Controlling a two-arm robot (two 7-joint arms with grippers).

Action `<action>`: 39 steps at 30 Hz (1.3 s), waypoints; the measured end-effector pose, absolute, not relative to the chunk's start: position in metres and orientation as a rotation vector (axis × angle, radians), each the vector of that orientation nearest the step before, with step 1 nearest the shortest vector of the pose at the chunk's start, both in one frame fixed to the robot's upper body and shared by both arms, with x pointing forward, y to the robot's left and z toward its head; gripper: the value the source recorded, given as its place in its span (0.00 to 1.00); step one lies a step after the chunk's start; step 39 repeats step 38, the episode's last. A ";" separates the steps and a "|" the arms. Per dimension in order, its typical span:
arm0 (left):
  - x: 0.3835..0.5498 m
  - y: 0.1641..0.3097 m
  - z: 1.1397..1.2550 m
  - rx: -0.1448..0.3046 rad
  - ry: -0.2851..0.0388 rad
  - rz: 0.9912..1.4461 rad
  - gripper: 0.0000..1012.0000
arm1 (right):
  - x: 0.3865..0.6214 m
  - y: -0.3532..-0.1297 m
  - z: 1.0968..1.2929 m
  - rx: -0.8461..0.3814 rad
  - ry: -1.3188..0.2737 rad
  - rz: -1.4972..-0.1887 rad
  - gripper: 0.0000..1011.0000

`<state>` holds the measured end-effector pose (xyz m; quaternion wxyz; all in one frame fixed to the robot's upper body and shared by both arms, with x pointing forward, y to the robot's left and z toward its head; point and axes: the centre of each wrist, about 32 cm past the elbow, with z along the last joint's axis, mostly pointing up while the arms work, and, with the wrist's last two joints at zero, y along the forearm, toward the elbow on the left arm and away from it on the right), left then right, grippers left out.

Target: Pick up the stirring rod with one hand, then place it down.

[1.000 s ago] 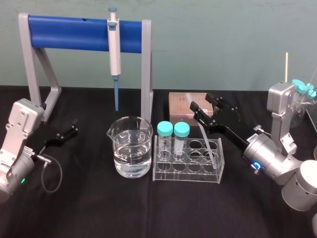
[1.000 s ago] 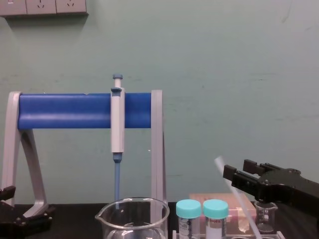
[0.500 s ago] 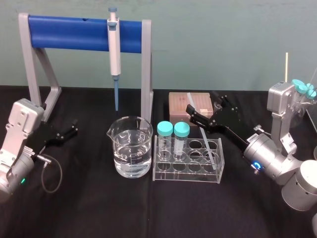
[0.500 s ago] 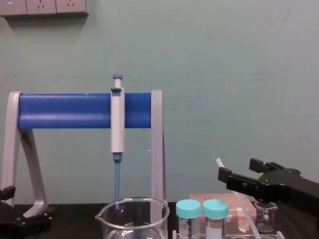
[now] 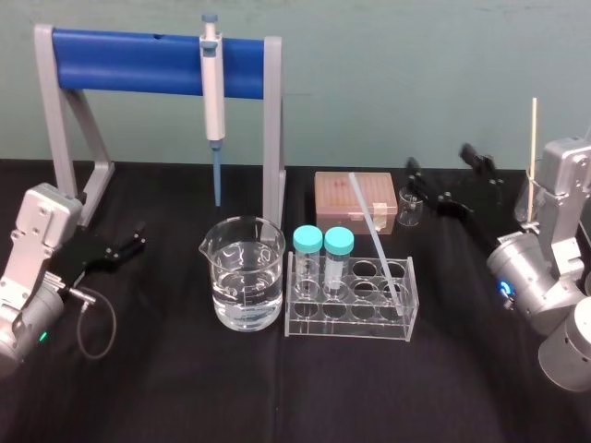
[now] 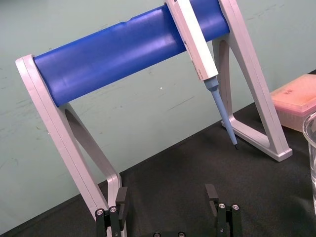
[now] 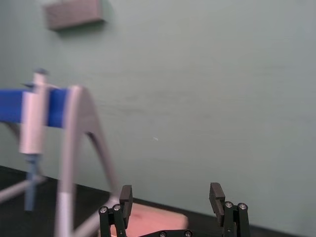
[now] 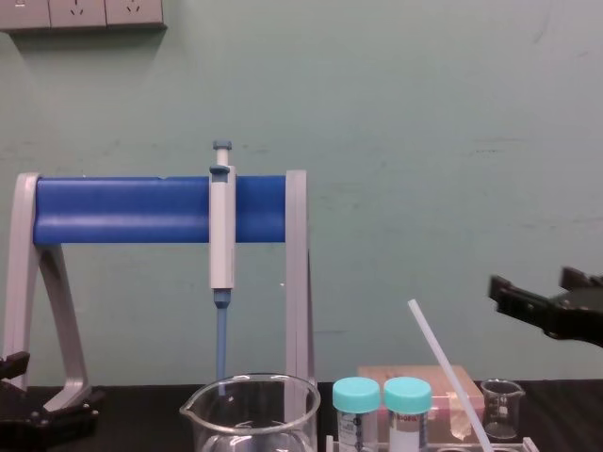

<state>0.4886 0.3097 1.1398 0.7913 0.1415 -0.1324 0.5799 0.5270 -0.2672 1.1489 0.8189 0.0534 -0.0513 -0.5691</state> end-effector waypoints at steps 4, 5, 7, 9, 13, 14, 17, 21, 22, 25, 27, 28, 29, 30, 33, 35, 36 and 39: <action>0.489 0.310 1.140 0.304 -0.285 1.248 0.99 | 0.523 -0.269 1.144 0.075 -0.082 -1.259 0.99; 0.489 0.310 1.140 0.304 -0.285 1.248 0.99 | 0.521 -0.269 1.143 0.068 -0.076 -1.263 0.99; 0.489 0.310 1.140 0.305 -0.285 1.248 0.99 | 0.518 -0.269 1.142 0.057 -0.063 -1.266 0.99; 0.489 0.310 1.140 0.304 -0.285 1.248 0.99 | 0.513 -0.270 1.140 0.047 -0.048 -1.265 0.99; 0.489 0.310 1.140 0.305 -0.285 1.248 0.99 | 0.504 -0.270 1.137 0.029 -0.025 -1.243 0.99; 0.489 0.310 1.140 0.304 -0.285 1.248 0.99 | 0.502 -0.270 1.137 0.026 -0.021 -1.240 0.99; 0.489 0.310 1.140 0.304 -0.285 1.248 0.99 | 0.499 -0.271 1.135 0.013 -0.005 -1.234 0.99; 0.489 0.310 1.140 0.304 -0.285 1.248 0.99 | 0.496 -0.271 1.134 -0.004 0.007 -1.235 0.99; 0.489 0.310 1.140 0.304 -0.285 1.248 0.99 | 0.496 -0.271 1.134 -0.004 0.007 -1.235 0.99; 0.489 0.310 1.140 0.304 -0.285 1.248 0.99 | 0.496 -0.270 1.133 -0.017 0.008 -1.236 0.99; 0.489 0.310 1.140 0.304 -0.285 1.248 0.99 | 0.496 -0.270 1.133 -0.017 0.008 -1.236 0.99; 0.489 0.310 1.140 0.304 -0.285 1.248 0.99 | 0.496 -0.270 1.133 -0.017 0.008 -1.237 0.99; 0.489 0.310 1.140 0.304 -0.285 1.248 0.99 | 0.496 -0.270 1.133 -0.017 0.008 -1.236 0.99; 0.489 0.310 1.140 0.304 -0.285 1.248 0.99 | 0.496 -0.271 1.133 -0.017 0.008 -1.237 0.99; 0.489 0.310 1.140 0.304 -0.285 1.248 0.99 | 0.496 -0.271 1.133 -0.016 0.008 -1.237 0.99; 0.489 0.310 1.140 0.304 -0.285 1.248 0.99 | 0.496 -0.271 1.133 -0.015 0.009 -1.237 0.99; 0.489 0.310 1.140 0.305 -0.285 1.248 0.99 | 0.496 -0.271 1.133 -0.014 0.009 -1.237 0.99; 0.489 0.310 1.140 0.304 -0.285 1.248 0.99 | 0.496 -0.271 1.133 -0.014 0.008 -1.236 0.99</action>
